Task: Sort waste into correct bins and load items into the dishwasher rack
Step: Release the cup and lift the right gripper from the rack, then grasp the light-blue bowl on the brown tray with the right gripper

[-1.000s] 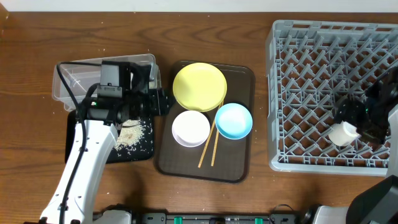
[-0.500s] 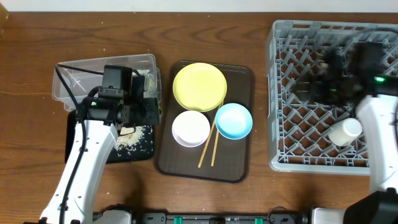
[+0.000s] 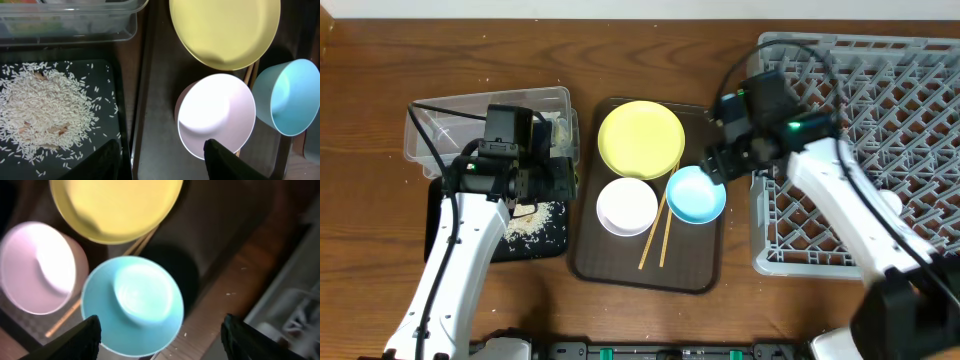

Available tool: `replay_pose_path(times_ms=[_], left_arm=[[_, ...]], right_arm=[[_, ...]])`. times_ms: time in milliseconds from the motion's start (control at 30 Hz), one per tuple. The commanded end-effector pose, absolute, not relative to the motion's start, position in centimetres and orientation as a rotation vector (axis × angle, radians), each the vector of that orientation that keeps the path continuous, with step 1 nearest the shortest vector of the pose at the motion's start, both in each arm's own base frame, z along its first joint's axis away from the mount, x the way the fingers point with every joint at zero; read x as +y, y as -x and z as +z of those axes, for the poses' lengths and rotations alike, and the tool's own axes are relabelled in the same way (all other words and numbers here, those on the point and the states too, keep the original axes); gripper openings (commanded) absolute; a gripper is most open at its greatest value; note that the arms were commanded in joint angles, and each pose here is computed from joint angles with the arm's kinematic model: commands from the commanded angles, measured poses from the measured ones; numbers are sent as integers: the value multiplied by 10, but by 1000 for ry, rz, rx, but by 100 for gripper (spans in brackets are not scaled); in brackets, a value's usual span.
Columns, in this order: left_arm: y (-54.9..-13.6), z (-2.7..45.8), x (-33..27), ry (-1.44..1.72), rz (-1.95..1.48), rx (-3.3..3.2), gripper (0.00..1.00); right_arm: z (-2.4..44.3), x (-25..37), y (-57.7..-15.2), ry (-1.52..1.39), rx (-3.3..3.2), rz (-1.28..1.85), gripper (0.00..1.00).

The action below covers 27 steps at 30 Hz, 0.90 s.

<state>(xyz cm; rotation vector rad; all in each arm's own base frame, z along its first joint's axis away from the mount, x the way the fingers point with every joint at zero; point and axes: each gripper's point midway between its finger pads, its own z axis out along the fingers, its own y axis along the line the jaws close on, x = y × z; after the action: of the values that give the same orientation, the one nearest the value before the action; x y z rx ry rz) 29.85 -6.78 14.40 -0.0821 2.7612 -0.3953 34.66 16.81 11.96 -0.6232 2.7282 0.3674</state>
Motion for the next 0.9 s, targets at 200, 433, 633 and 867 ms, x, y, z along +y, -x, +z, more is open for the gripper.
replay_pose_path(times_ms=[200, 433, 633, 867], left_arm=[[-300, 149, -66, 75, -382, 2748, 57], [-300, 149, -66, 75, -382, 2748, 57], [-300, 149, -66, 75, -382, 2748, 57], [-300, 149, -66, 75, -382, 2748, 57]], right_arm=[[55, 165, -348, 637, 2899, 189, 69], [38, 163, -345, 642, 2943, 174, 39], [37, 156, -347, 593, 2955, 114, 8], [37, 155, -344, 595, 2967, 112, 1]])
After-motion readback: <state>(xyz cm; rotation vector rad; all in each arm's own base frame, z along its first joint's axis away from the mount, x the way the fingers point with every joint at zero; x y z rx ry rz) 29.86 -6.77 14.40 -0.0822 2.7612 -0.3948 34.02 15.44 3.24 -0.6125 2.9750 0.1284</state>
